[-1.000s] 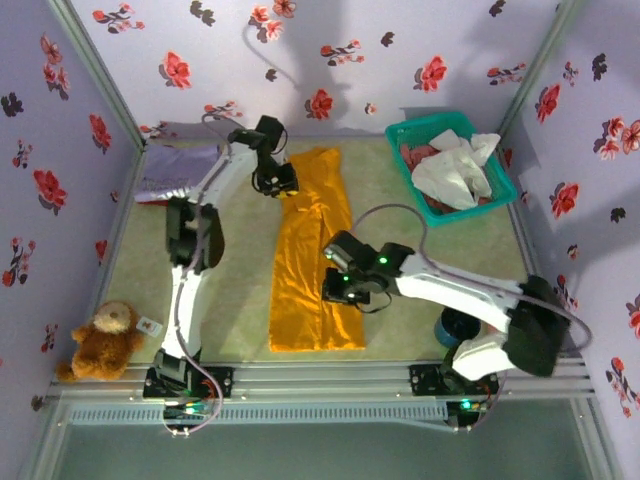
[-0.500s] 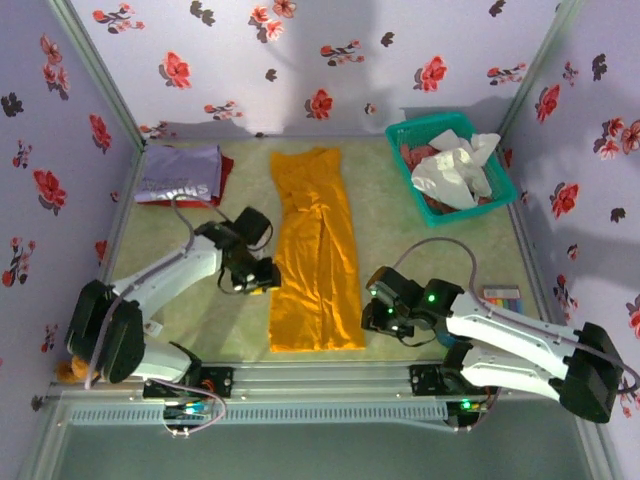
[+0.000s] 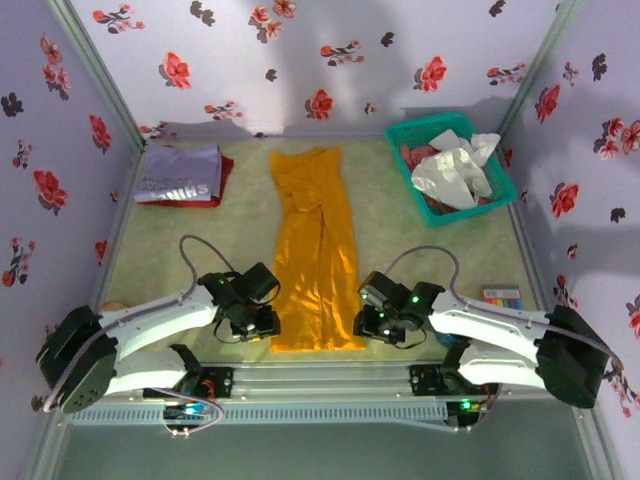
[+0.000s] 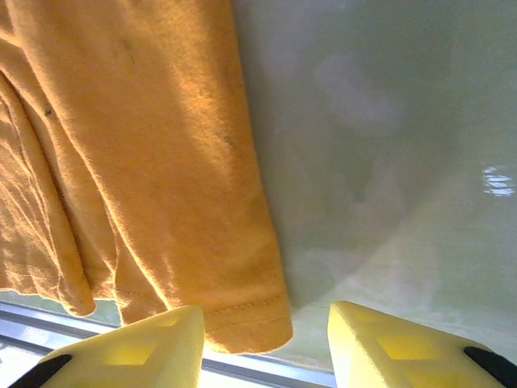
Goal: Fold and stack the t-shirts
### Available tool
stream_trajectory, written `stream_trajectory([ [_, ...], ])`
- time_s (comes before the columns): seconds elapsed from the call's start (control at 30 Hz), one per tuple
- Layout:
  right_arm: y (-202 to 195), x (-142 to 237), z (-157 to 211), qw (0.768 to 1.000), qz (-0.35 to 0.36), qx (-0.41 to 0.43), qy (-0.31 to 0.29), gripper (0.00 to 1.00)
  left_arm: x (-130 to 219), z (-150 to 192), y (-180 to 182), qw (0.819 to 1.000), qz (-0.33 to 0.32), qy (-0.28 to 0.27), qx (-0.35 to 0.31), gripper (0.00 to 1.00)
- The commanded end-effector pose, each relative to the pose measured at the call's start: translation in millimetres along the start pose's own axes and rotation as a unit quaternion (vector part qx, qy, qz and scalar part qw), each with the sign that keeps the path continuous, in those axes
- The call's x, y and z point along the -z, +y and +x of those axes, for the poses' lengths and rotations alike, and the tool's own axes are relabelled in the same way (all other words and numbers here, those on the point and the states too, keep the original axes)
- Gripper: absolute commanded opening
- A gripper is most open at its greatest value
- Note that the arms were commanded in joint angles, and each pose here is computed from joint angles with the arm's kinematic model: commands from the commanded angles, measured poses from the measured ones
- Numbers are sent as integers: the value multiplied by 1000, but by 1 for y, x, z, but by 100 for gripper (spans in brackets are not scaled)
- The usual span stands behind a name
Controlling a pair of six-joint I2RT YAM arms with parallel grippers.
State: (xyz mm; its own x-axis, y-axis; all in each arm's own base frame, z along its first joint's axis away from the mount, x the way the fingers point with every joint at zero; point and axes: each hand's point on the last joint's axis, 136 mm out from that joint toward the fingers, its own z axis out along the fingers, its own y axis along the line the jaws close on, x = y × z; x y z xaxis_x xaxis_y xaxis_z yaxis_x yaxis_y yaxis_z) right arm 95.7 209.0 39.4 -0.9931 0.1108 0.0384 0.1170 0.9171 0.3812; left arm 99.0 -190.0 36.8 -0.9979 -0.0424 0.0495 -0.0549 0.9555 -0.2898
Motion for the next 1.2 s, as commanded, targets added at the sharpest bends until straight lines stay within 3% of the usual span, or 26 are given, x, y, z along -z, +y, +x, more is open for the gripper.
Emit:
stream_trajectory([
  [0.0,8,-4,4,1000,-14,5,14,46,-7,-1,-12,1000,15,-19,15,37],
  [0.3,14,-19,11,999,-13,13,39,45,-22,1,-15,1000,5,-20,12,32],
  [0.47,14,-23,9,999,3,14,43,33,-23,4,-11,1000,-4,-23,15,8],
  [0.53,10,-23,10,999,10,10,42,19,-20,7,-12,1000,-2,-21,13,0],
  [0.67,4,-18,15,999,23,8,38,0,-15,16,-10,1000,1,-17,13,0],
  [0.97,-8,-9,39,998,24,2,56,0,-14,42,-22,999,27,-6,28,0],
  [1.17,9,19,17,1000,-5,5,-3,0,3,28,-43,997,56,-12,42,0],
])
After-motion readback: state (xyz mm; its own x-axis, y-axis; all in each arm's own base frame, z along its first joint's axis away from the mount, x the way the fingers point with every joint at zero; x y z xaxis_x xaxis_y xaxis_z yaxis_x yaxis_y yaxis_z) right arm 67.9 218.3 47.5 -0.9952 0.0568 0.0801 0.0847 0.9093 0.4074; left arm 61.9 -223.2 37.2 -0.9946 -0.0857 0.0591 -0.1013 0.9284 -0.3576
